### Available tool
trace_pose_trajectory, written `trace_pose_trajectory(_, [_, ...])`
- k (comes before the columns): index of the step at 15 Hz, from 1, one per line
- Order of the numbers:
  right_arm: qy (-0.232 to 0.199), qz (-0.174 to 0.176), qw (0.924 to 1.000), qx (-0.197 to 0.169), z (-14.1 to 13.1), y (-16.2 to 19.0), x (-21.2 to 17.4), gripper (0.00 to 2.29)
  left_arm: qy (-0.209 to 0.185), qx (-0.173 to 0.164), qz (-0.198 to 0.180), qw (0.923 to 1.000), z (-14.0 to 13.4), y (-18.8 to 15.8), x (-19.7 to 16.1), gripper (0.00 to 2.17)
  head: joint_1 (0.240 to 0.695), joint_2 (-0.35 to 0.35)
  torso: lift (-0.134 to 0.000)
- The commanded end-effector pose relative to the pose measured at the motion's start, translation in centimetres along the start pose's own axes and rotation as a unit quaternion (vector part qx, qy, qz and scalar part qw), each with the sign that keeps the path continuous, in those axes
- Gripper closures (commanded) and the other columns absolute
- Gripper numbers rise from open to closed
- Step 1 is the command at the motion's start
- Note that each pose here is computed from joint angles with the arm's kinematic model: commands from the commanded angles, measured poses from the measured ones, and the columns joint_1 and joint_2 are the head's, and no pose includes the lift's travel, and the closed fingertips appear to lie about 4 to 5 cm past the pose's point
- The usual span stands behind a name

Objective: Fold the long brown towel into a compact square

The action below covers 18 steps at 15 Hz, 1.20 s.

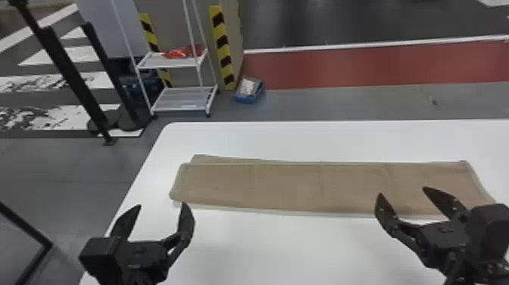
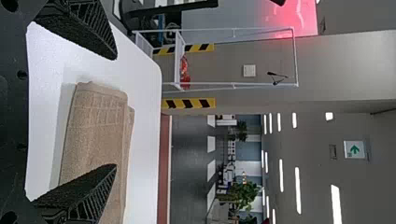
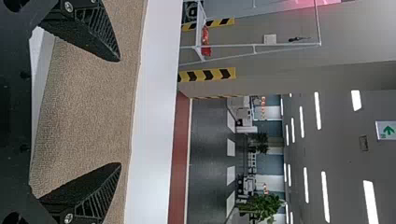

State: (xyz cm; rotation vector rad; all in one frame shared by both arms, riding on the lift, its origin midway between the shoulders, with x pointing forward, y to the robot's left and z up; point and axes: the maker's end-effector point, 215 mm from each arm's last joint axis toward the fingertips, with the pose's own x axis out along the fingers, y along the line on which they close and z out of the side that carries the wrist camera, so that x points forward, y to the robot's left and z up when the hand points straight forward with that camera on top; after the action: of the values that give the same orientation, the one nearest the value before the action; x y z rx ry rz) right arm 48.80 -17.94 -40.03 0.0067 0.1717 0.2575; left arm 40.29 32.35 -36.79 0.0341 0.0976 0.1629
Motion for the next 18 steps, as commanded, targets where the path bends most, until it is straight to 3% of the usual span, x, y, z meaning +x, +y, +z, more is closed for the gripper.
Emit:
trace_pose_trajectory(1, [0.000,0.000,1.0000,0.000,0.0,0.1,0.0,0.08,-0.001,-0.003,0.001,1.0000,0.0,0.0,0.0,0.05,0.695,0.180,-0.102])
trace_pose_trajectory(10, [0.000,0.000,1.0000,-0.001,0.0,-0.1,-0.1,0.08,0.001,-0.004,0.000,1.0000,0.0,-0.2,0.3,0.07,0.695,0.178,-0.102])
trace_pose_trajectory(15, [0.000,0.001,1.0000,-0.002,0.0,0.0,-0.4,0.08,0.066,-0.006,-0.010,0.9977,-1.7,-0.2,4.9,0.09,0.695,0.171,-0.102])
trace_pose_trajectory(18, [0.001,-0.003,1.0000,-0.004,-0.1,-0.4,-0.7,0.08,0.097,-0.030,-0.023,0.9946,-1.2,1.0,8.1,0.10,0.695,0.174,-0.102])
